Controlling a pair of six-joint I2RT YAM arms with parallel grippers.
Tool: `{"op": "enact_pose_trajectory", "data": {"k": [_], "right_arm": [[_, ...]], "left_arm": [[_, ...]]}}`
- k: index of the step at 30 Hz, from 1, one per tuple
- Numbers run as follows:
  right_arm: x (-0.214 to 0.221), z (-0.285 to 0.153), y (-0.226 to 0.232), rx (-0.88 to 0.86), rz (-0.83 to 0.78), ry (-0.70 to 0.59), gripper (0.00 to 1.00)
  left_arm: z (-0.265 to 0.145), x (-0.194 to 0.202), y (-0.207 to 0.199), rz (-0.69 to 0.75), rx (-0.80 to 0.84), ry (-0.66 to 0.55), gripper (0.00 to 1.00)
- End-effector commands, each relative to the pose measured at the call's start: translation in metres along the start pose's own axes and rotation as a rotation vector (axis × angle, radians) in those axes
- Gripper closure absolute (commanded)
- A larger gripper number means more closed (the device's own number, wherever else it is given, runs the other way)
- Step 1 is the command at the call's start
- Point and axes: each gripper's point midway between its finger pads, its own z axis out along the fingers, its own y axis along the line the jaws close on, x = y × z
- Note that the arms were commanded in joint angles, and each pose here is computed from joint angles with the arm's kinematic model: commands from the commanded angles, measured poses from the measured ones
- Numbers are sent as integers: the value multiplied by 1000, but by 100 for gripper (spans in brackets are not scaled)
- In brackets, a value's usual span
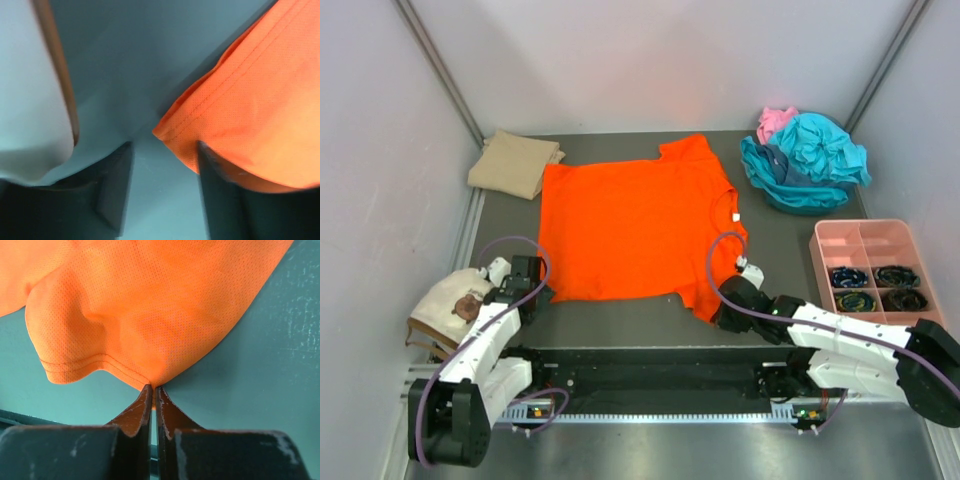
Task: Fold and stack the t-shirts
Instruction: Grap the side of the flattened tshirt closest away from the robot with both arms
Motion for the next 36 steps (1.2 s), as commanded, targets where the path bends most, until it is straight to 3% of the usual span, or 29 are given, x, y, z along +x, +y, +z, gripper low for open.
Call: {"op": "enact_pose_trajectory", "data": {"k": [1, 7, 30, 32, 35, 36], "right_arm": [[17, -1, -37, 136, -71, 59, 100], [17, 1, -34, 132, -72, 62, 100], [16, -1, -35, 136, -83, 58, 100], [15, -2, -34, 135, -81, 57, 100], [15, -2, -35, 136, -82, 58, 100], [16, -1, -35, 136, -80, 58, 100]], "left_arm": [[-2, -20, -14, -31, 28, -72, 51], [-4, -30, -13, -35, 22, -120, 58], [10, -21, -18, -31, 21, -82, 58], [11, -20, -17, -31, 19, -82, 69], [11, -20, -16, -37, 20, -84, 100], [11, -19, -16, -38, 17, -82, 100]]}}
